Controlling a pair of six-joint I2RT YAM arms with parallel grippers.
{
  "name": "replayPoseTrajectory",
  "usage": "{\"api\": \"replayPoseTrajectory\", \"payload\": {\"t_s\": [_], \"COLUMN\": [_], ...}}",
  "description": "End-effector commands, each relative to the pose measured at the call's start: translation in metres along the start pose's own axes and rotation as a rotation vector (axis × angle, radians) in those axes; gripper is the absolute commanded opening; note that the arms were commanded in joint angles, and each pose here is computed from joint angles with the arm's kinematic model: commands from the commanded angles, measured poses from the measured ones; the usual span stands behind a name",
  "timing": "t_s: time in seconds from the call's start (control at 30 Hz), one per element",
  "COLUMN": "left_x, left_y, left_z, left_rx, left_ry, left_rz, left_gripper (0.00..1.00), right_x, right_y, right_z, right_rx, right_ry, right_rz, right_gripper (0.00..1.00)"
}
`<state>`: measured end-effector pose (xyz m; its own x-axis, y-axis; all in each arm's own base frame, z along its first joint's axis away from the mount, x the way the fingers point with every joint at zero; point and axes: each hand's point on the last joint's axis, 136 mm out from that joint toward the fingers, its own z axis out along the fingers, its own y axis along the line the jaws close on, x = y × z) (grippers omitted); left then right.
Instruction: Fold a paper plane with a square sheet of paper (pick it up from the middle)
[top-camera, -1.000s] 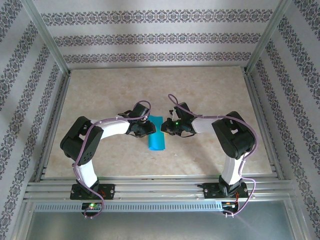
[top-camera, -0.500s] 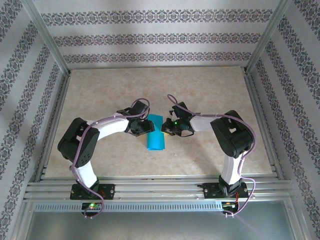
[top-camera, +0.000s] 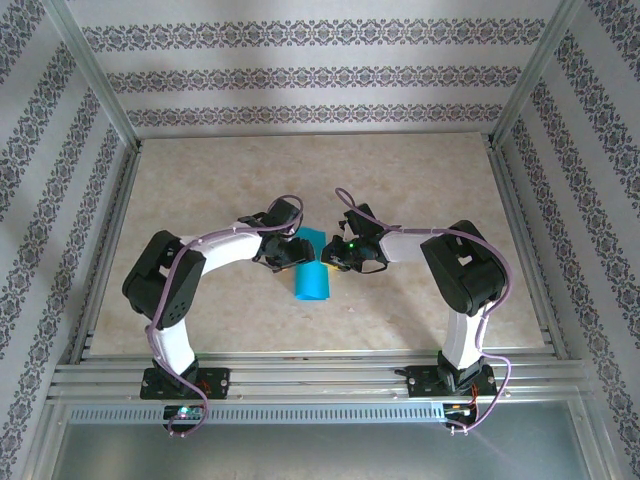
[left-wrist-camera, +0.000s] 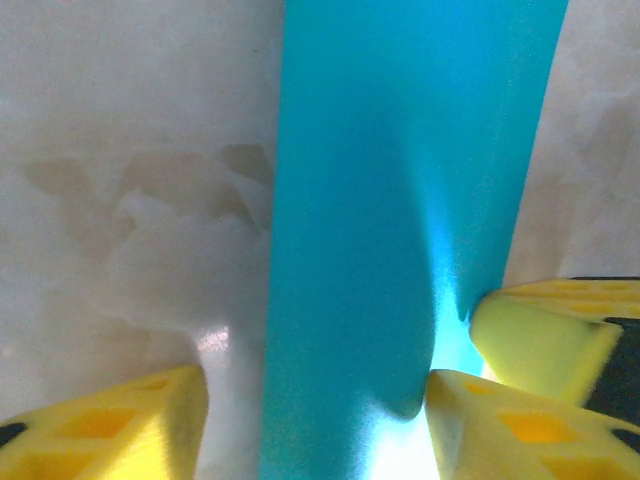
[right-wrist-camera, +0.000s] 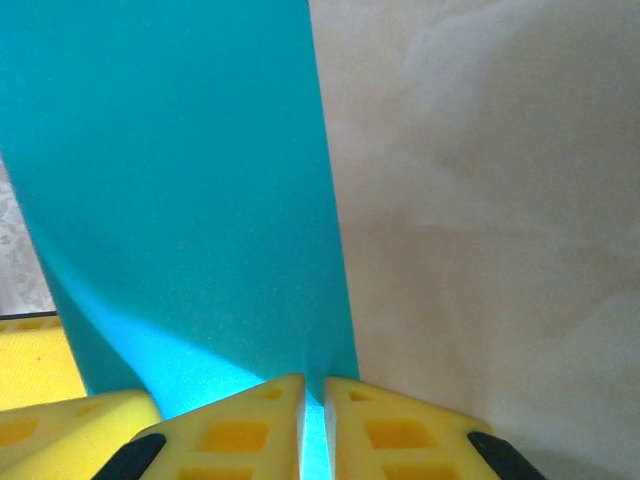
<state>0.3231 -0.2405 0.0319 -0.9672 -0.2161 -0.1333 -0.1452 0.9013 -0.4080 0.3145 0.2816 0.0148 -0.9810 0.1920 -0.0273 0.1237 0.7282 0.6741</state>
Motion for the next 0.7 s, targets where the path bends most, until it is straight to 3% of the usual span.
{"api": "replayPoseTrajectory", "payload": {"t_s": [0.0, 0.33, 0.67], "left_x": [0.003, 0.007, 0.004], "left_y": [0.013, 0.026, 0.041], "left_z": [-0.001, 0.008, 0.006], "left_rx": [-0.075, -0.117, -0.191], "left_ry": [0.029, 0.039, 0.005], "left_rz": [0.044, 0.076, 0.010], "left_gripper": [0.47, 0.34, 0.33], "right_x": [0.008, -0.028, -0.031], "right_y": [-0.016, 0.003, -0.007], "right_z": [0.006, -0.058, -0.063], "right_rx": [0.047, -0.064, -0.050], "right_ry": [0.026, -0.143, -0.169], "right_rz": [0.041, 0.017, 0.034], "right_gripper": [0.20, 0.34, 0.37]}}
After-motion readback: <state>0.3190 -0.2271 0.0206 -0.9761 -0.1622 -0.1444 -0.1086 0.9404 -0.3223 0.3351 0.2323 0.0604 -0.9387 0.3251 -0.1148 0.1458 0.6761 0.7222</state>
